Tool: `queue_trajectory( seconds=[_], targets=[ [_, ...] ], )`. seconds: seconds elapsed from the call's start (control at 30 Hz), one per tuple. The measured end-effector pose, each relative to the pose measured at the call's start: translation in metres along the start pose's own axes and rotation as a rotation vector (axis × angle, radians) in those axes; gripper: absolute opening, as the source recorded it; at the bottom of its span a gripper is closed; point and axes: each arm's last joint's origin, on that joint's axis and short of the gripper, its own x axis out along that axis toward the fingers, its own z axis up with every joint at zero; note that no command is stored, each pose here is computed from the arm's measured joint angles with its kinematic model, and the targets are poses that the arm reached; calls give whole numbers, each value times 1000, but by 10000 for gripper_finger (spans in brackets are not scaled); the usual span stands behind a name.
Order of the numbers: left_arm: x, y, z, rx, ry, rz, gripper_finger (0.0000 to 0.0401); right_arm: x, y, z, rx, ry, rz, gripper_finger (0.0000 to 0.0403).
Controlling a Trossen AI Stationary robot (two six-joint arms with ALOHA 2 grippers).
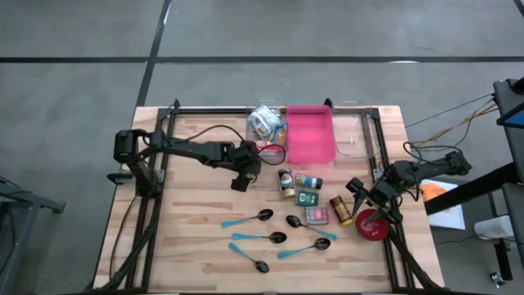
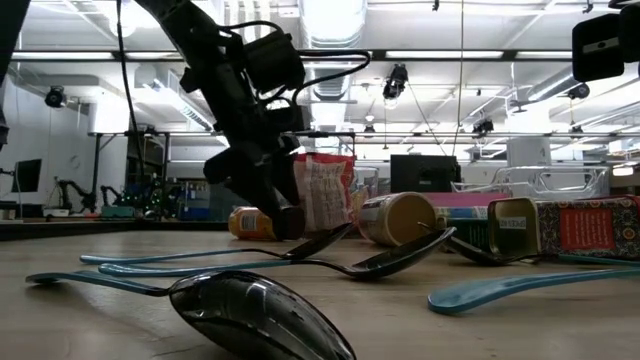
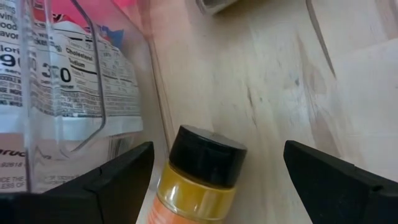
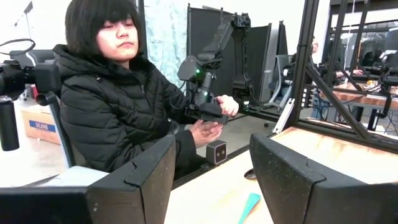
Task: Pick & Place Food Item
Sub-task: Put the orange spice bottle into the pink bin
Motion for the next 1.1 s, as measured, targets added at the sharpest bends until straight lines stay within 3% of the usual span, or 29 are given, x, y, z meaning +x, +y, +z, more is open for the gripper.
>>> queue_trajectory(
  seconds=[0.33, 0.73, 0.97, 1.1],
  targets=[
    [-3, -1, 1, -6, -11, 5, 354, 0, 0, 0, 1, 1, 0, 206],
    [-31, -13, 14, -44, -50, 116, 353, 0, 0, 0, 0, 0, 0, 206],
    [-27, -26, 8, -249, -8, 164, 353, 0, 0, 0, 1, 0, 0, 206],
    [-22, -35, 1, -286, -12, 218, 353, 0, 0, 0, 2, 0, 0, 206]
  ],
)
